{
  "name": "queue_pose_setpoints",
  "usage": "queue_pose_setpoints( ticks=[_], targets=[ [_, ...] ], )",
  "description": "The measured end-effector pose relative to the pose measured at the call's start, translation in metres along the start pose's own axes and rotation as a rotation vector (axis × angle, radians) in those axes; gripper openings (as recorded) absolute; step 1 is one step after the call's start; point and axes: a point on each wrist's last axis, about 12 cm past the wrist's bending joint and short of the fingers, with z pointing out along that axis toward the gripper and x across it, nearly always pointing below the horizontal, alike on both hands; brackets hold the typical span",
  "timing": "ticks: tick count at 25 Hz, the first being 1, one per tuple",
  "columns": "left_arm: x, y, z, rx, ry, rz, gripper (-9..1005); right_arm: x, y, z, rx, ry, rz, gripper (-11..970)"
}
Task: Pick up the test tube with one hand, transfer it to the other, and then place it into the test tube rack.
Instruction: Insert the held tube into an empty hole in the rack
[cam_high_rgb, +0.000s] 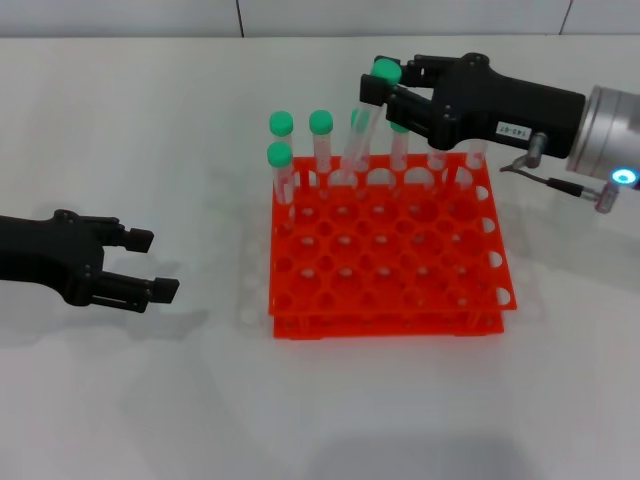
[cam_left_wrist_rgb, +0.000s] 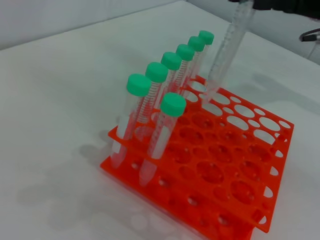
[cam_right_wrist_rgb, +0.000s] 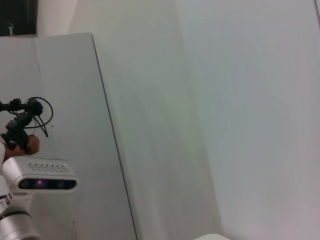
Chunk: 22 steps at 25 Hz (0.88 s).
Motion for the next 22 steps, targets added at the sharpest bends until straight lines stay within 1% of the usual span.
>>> queue_pose_setpoints(
  ticks=[6,22],
  targets=[
    [0.001,0.0,0.0,-0.001,0.002,0.01,871,0.005,0.002,0.008,0.025,0.001,-0.025,265],
    [-0.001,-0.001,0.005,0.003,-0.012,0.024,871,0.016,0.004,0.014,0.038,-0.002,-0.006,265]
  ],
)
